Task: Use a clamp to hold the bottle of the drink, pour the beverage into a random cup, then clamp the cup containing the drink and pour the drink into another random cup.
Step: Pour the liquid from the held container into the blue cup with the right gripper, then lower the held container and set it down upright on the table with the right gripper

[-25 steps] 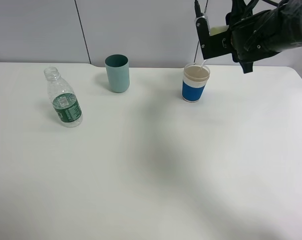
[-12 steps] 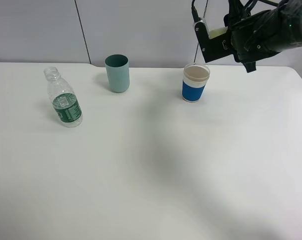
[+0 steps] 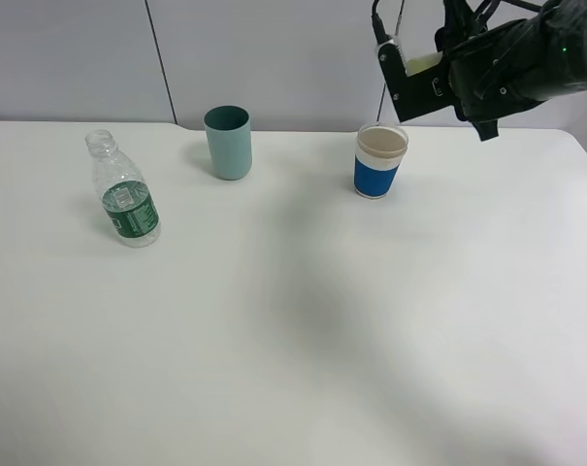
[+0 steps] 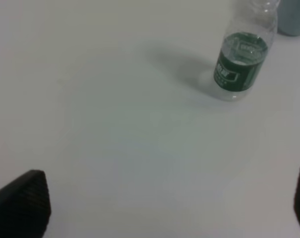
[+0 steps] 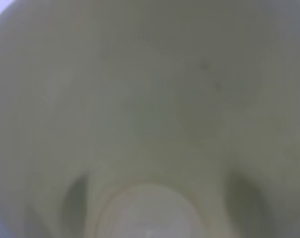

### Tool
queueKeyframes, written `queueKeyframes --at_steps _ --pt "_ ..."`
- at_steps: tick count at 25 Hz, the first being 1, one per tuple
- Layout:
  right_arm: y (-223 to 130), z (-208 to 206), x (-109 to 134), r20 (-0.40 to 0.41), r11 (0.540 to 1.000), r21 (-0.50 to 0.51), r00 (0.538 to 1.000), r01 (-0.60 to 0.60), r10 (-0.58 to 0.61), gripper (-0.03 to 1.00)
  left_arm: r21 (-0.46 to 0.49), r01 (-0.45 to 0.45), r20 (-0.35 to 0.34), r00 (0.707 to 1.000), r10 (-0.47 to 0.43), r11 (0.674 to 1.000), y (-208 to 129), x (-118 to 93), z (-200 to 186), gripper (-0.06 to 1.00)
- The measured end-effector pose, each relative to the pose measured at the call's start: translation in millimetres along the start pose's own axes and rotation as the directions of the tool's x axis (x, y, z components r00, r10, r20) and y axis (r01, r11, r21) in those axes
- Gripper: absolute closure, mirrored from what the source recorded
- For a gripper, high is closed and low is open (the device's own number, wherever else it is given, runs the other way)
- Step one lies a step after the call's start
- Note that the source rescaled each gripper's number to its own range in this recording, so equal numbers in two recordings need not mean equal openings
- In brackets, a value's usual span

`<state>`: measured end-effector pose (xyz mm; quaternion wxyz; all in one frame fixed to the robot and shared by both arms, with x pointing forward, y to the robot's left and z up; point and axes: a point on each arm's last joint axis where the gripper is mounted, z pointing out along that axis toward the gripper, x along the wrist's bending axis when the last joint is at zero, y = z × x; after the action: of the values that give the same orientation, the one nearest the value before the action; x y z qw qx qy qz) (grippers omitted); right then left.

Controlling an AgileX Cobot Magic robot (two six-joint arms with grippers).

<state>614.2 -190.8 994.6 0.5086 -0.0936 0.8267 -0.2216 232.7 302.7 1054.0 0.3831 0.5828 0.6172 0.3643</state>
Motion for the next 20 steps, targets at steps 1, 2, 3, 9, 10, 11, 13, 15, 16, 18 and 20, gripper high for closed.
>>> queueKeyframes --at_steps 1,2,3,9,10,11,13,15,16,18,20 --pt "0 0 0 0.000 0.999 -0.003 0.999 -0.044 0.044 0.94 0.000 0.000 0.000 1.000 0.000 1.000 0 0 0 -0.06" --pt "1 0 0 -0.001 0.994 -0.009 0.994 -0.106 0.106 0.94 0.000 0.000 0.000 1.000 0.000 1.000 0 0 0 -0.06" --pt "2 0 0 -0.003 0.985 -0.018 0.985 -0.174 0.174 0.94 0.000 0.000 0.000 1.000 0.000 1.000 0 0 0 -0.06" --pt "7 0 4 -0.074 0.802 -0.036 0.802 -0.596 0.593 0.94 0.000 0.000 0.000 1.000 0.000 1.000 0 0 0 -0.06" --pt "7 0 4 -0.084 0.761 -0.030 0.760 -0.648 0.645 0.94 0.000 0.000 0.000 1.000 0.000 1.000 0 0 0 -0.06" --pt "7 -1 4 -0.091 0.723 -0.023 0.722 -0.691 0.686 0.94 0.000 0.000 0.000 1.000 0.000 1.000 0 0 0 -0.06" --pt "7 -3 3 -0.103 0.665 -0.024 0.664 -0.746 0.741 0.94 0.000 0.000 0.000 1.000 0.000 1.000 0 0 0 -0.06" --pt "8 -9 -2 -0.122 0.626 -0.048 0.627 -0.778 0.770 0.94 0.000 0.000 0.000 1.000 0.000 1.000 0 0 0 -0.06" --pt "9 -13 -5 -0.137 0.607 -0.068 0.610 -0.792 0.780 0.94 0.000 0.000 0.000 1.000 0.000 1.000 0 0 0 -0.06" --pt "11 -24 -13 -0.181 0.558 -0.117 0.570 -0.822 0.802 0.94 0.000 0.000 0.000 1.000 0.000 1.000 0 0 0 -0.06" --pt "14 -36 -21 -0.239 0.493 -0.160 0.518 -0.855 0.821 0.94 0.000 0.000 0.000 1.000 0.000 1.000 0 0 0 -0.06"
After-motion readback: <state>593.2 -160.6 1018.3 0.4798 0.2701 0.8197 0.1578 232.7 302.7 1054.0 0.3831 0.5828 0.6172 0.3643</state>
